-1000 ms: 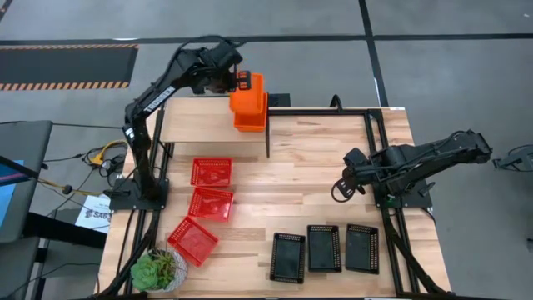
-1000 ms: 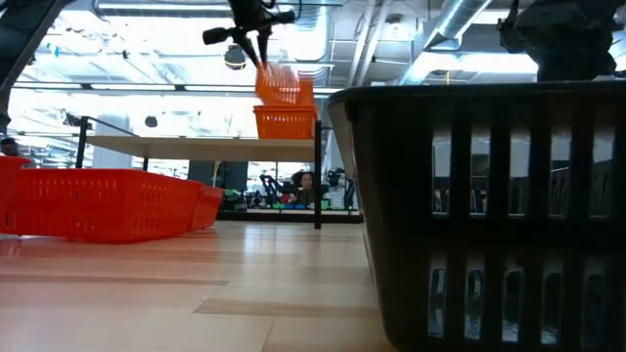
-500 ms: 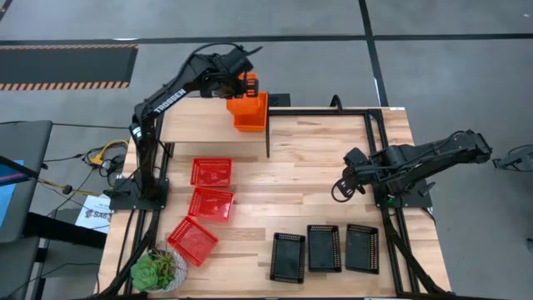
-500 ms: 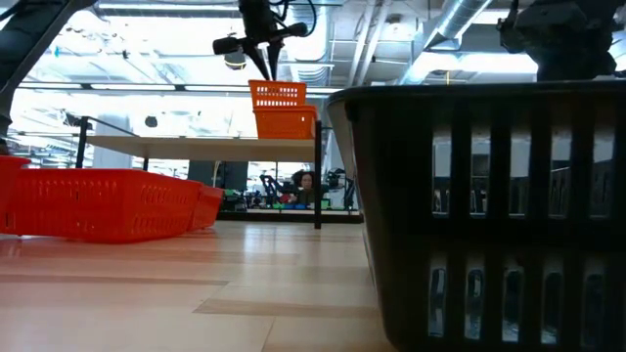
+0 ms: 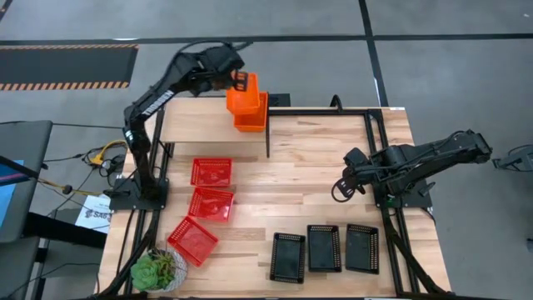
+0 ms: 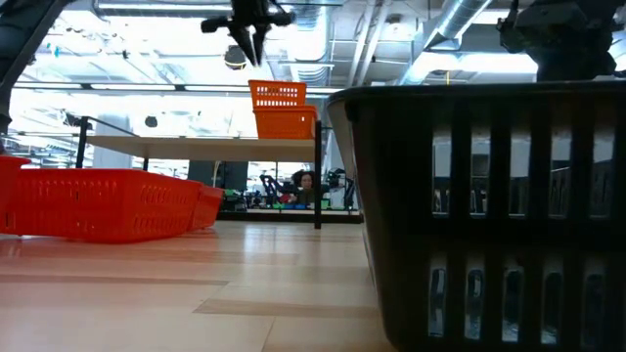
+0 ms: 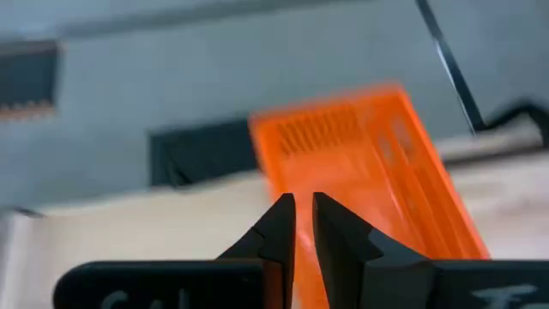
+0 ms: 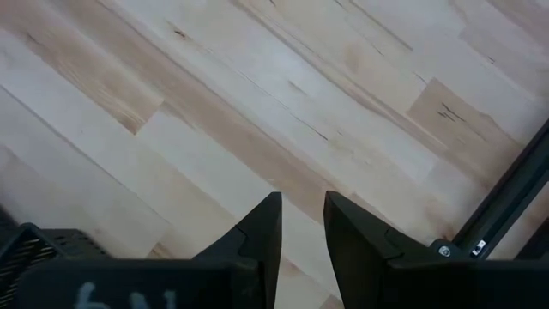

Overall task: Stack baskets on shelf by color
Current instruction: Stack the orange bin on top of the other orange bins on the shelf

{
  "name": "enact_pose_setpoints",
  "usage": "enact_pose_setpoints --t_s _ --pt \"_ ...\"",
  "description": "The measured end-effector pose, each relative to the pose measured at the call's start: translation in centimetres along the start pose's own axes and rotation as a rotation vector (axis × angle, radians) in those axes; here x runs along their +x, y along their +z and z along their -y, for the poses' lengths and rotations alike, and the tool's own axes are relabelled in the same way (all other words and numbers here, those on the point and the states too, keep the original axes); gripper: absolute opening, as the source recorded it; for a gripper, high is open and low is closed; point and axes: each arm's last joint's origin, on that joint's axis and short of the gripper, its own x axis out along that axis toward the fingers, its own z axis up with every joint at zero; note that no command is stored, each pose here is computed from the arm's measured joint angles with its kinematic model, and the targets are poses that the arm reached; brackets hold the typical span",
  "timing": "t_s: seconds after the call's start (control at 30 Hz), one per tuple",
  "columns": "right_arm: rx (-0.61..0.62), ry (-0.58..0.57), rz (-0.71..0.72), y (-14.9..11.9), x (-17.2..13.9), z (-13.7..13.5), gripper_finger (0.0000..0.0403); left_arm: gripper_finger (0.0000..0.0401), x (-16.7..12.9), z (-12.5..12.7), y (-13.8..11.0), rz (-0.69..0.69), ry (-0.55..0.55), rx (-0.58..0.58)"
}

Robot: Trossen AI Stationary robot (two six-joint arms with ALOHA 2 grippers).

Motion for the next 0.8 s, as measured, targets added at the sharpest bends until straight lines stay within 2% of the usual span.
enact_pose_setpoints --t_s 0.1,0.23,0.5,0.8 --pt "0.002 0.003 0.002 0.0 0.0 0.0 0.0113 0.0032 0.1 -1.0 0.7 0.058 0.07 0.001" --pt "0.01 0.01 0.005 0.1 0.0 -0.1 0.0113 0.0032 2.1 -2.2 1.9 0.055 0.111 -0.03" --pt "0.039 0.017 0.008 0.1 0.0 -0.2 0.0113 0.0032 7.6 -4.9 2.9 -0.06 0.113 -0.096" --pt "0.056 0.018 0.007 0.1 0.0 -0.2 0.0113 0.0032 11.2 -4.6 3.4 -0.031 -0.046 -0.082"
